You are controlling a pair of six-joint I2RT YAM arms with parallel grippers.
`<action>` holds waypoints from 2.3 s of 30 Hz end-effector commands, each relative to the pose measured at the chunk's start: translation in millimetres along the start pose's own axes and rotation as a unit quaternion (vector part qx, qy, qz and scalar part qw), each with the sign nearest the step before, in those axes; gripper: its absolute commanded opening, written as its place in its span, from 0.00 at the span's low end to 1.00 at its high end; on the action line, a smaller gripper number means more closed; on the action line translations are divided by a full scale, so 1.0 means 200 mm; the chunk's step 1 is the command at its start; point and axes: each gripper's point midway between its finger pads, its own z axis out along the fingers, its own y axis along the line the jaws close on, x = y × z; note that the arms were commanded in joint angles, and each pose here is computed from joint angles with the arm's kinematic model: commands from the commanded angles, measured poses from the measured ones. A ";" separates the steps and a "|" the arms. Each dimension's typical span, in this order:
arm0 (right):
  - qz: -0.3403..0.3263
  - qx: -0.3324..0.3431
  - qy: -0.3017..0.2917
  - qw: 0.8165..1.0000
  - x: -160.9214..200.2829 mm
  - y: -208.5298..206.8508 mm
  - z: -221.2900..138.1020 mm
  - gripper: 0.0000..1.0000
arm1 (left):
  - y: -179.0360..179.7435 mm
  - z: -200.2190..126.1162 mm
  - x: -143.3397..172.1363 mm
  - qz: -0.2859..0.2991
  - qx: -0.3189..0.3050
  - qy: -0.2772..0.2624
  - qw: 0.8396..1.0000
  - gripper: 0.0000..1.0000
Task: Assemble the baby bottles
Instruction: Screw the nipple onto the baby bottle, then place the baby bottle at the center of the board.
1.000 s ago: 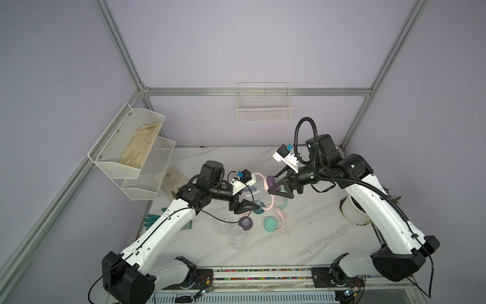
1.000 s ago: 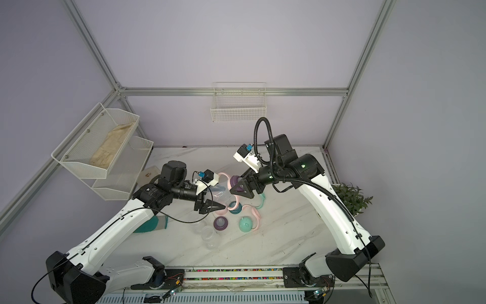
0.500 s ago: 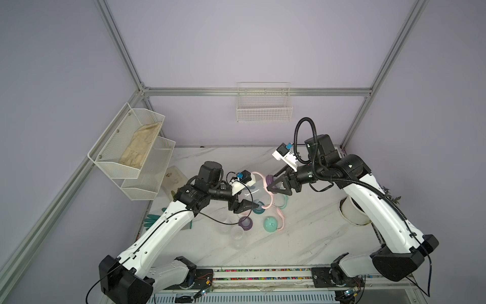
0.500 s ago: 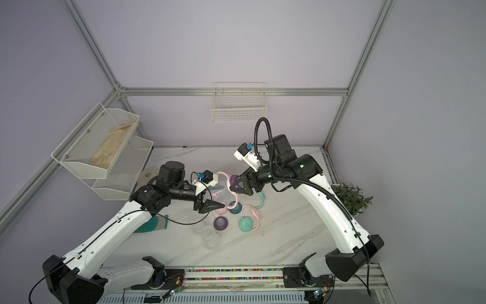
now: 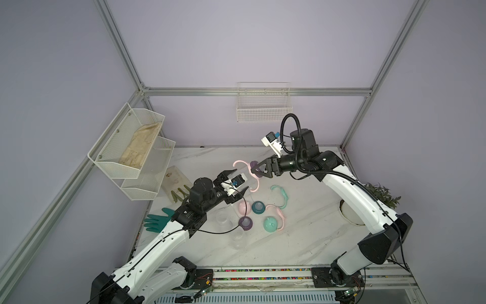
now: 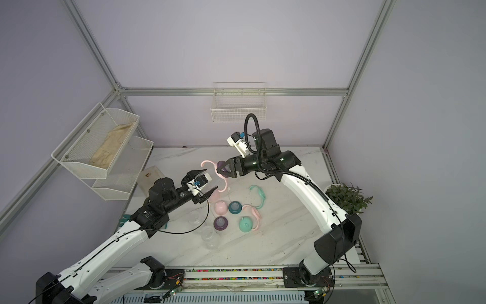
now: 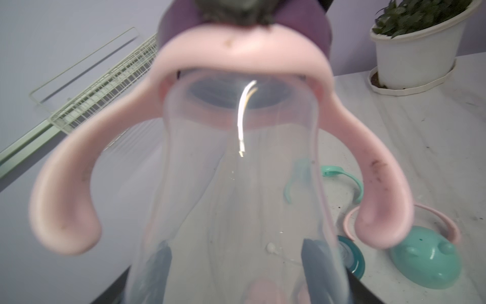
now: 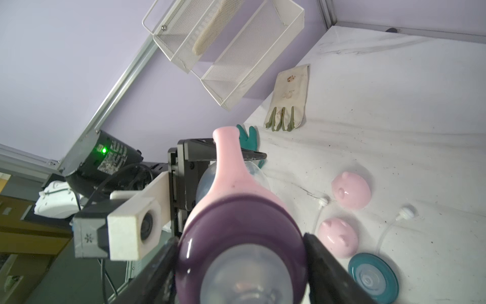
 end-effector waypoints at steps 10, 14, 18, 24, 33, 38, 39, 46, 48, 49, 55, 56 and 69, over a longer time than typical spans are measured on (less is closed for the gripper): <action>0.086 -0.053 -0.041 0.994 -0.15 0.00 0.10 0.00 | 0.51 -0.21 -0.13 0.074 -0.298 -0.009 0.952 0.00; 0.106 -0.060 -0.041 0.992 -0.16 -0.02 0.14 0.00 | 0.53 -0.20 -0.11 0.095 -0.322 0.005 0.942 0.00; 0.117 -0.062 -0.038 0.990 -0.16 -0.04 0.16 0.00 | 0.55 -0.17 -0.10 0.123 -0.344 0.022 0.931 0.00; 0.098 -0.060 -0.044 0.992 -0.17 -0.05 0.16 0.00 | 0.52 -0.11 -0.08 0.115 -0.325 0.026 0.938 0.12; 0.059 -0.075 -0.061 0.994 -0.24 0.01 0.11 0.00 | 0.29 0.00 -0.02 0.054 -0.201 0.002 0.978 0.56; 0.045 -0.071 -0.070 0.994 -0.26 0.00 0.08 0.00 | 0.21 0.04 0.00 0.030 -0.160 -0.004 0.987 0.89; 0.043 -0.067 -0.074 0.994 -0.27 0.00 0.07 0.00 | 0.20 0.05 0.01 0.025 -0.153 -0.002 0.988 1.00; 0.023 0.007 -0.123 0.992 -0.38 -0.16 -0.03 0.00 | 0.14 0.08 0.05 0.001 -0.118 0.007 0.993 1.00; 0.005 0.069 -0.134 0.989 -0.40 -0.28 -0.04 0.00 | 0.13 0.06 0.04 -0.015 -0.116 0.008 0.993 1.00; -0.003 0.111 -0.134 0.985 -0.40 -0.36 -0.04 0.00 | 0.14 0.04 0.04 -0.028 -0.117 0.010 0.993 1.00; -0.045 0.300 -0.088 0.949 -0.30 -0.86 0.00 0.00 | 0.18 -0.07 0.03 -0.086 -0.126 0.040 0.987 1.00; -0.051 0.318 -0.079 0.943 -0.28 -0.92 0.02 0.00 | 0.19 -0.09 0.03 -0.093 -0.130 0.041 0.986 1.00; -0.094 0.415 -0.044 0.904 -0.10 -1.45 0.21 0.00 | 0.28 -0.18 0.04 -0.161 -0.164 0.088 0.969 1.00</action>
